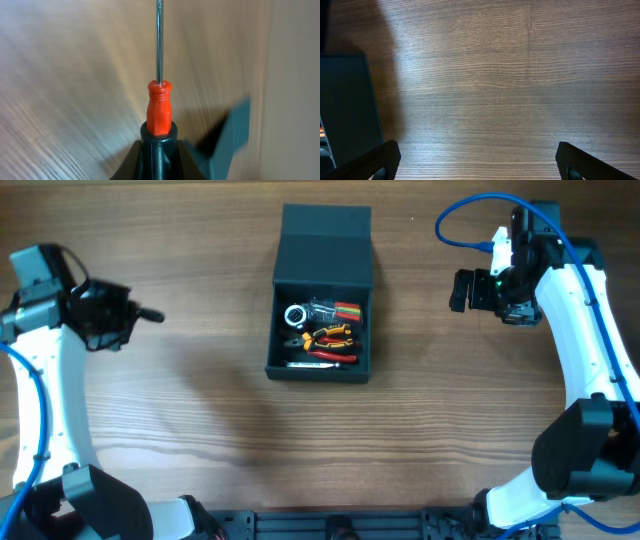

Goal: Pack container
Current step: 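Lift the screwdriver and swing it over the box, then lower the screwdriver into the box and open the left gripper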

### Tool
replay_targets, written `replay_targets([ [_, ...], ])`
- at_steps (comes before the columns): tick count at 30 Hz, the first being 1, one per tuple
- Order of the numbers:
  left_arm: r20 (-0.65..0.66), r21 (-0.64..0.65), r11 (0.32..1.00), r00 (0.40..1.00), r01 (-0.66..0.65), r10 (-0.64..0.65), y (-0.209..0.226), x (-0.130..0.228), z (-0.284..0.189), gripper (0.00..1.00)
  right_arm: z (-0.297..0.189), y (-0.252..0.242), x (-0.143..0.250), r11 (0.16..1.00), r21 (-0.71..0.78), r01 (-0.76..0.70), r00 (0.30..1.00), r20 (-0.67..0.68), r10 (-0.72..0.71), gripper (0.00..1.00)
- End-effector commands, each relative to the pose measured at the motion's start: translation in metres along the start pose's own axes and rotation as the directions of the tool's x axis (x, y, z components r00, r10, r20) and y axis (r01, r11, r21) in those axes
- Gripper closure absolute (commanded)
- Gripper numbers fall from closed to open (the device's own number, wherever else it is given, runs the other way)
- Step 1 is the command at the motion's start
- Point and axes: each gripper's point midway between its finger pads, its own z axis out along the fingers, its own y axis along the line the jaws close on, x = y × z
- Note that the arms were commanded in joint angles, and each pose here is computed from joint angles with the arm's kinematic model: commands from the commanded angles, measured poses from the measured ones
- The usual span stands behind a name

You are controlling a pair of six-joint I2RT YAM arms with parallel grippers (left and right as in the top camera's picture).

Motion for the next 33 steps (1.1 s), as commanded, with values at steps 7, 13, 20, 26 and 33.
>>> replay_targets([
  [7,0.056,0.168,0.54,0.555,-0.825,0.83,-0.092,0.092,-0.033,0.96,0.003,0.001,-0.001,1.0,-0.015,-0.021,1.0,-0.007,0.021,0.0],
  [13,0.141,0.145,-0.023,-0.003,-0.989,0.99,-0.113,0.154,-0.037,0.96,0.003,0.001,-0.001,1.0,-0.015,-0.02,1.0,-0.006,0.02,0.0],
  [20,0.23,0.117,-0.586,-0.552,-0.802,0.801,-0.117,0.224,-0.04,0.96,0.003,0.001,-0.001,1.0,-0.015,-0.021,1.0,-0.007,0.021,0.0],
  [26,0.279,-0.061,-0.792,-0.772,-0.608,0.571,-0.141,0.255,-0.046,0.96,0.003,0.001,-0.001,1.0,-0.015,-0.027,1.0,-0.007,0.027,0.0],
  [33,0.258,-0.133,-0.857,-0.852,-0.498,0.455,-0.154,0.262,-0.029,0.96,0.003,0.002,-0.001,0.999,-0.023,-0.028,1.0,-0.007,0.028,0.0],
])
